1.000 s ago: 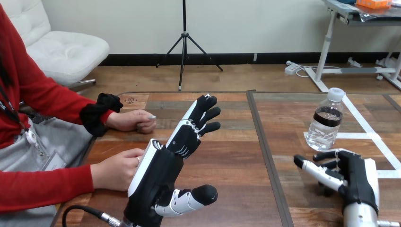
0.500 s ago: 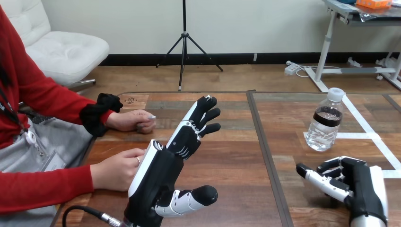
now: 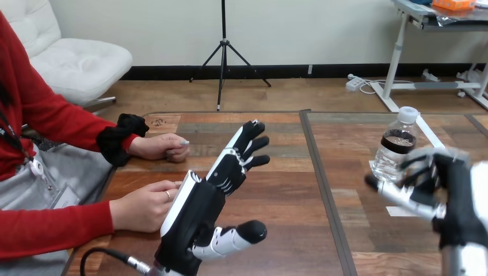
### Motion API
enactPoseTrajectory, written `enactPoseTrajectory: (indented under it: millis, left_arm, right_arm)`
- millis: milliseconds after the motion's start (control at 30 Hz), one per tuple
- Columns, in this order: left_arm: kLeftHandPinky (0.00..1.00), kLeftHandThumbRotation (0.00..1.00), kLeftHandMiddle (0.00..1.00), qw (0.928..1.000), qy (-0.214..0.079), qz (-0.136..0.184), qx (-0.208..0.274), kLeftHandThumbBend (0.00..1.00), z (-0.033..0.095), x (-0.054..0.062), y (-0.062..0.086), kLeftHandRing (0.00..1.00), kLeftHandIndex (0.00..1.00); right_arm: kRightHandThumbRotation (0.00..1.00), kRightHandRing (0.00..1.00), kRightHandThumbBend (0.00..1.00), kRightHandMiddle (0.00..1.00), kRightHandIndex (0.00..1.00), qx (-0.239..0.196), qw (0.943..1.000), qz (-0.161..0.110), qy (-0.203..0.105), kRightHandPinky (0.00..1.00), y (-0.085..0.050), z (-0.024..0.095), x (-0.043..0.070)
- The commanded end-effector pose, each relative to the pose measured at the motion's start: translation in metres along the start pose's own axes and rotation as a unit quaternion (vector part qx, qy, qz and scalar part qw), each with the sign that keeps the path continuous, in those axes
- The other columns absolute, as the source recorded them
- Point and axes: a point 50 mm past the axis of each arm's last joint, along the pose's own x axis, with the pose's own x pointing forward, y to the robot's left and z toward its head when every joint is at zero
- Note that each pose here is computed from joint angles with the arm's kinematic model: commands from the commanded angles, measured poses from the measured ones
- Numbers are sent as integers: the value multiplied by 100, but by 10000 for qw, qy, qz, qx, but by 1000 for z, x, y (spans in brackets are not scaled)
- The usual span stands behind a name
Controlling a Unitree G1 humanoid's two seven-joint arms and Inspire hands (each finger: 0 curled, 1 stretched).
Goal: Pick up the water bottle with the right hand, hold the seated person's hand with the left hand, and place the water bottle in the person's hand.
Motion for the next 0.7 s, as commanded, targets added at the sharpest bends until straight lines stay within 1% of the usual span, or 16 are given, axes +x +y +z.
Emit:
enactPoseTrajectory:
  millis: [0, 67, 133, 200, 233, 433, 667]
  left_arm:
    - [85, 71, 97, 9981, -606, 37, 133, 91, 9, 34, 9, 94, 97]
    - [86, 71, 97, 9981, -609, 37, 132, 91, 9, 35, 9, 94, 97]
    - [86, 71, 97, 9981, -608, 37, 119, 92, 8, 35, 8, 94, 97]
    - [86, 71, 97, 9980, -615, 30, 112, 92, 8, 35, 9, 94, 97]
    - [86, 70, 97, 9980, -618, 28, 110, 92, 8, 35, 9, 94, 97]
    - [87, 70, 97, 9980, -631, 42, 81, 92, 8, 35, 9, 94, 97]
    - [87, 70, 97, 9978, -649, 41, 107, 91, 8, 35, 9, 94, 98]
  right_arm:
    - [21, 28, 97, 35, 41, 200, 9820, -745, -1725, 22, -27, 66, 38]
    - [20, 31, 96, 38, 43, 189, 9804, -778, -1801, 26, -30, 69, 42]
    - [20, 37, 94, 43, 47, 169, 9801, -779, -1820, 32, -31, 70, 44]
    - [20, 39, 94, 44, 47, 123, 9796, -774, -1849, 33, -34, 71, 46]
    - [20, 42, 92, 48, 50, 112, 9795, -773, -1857, 36, -34, 72, 47]
    - [23, 53, 91, 57, 57, -133, 9767, -815, -1979, 45, -39, 75, 54]
    - [25, 58, 92, 62, 62, -227, 9742, -816, -2092, 48, -44, 78, 62]
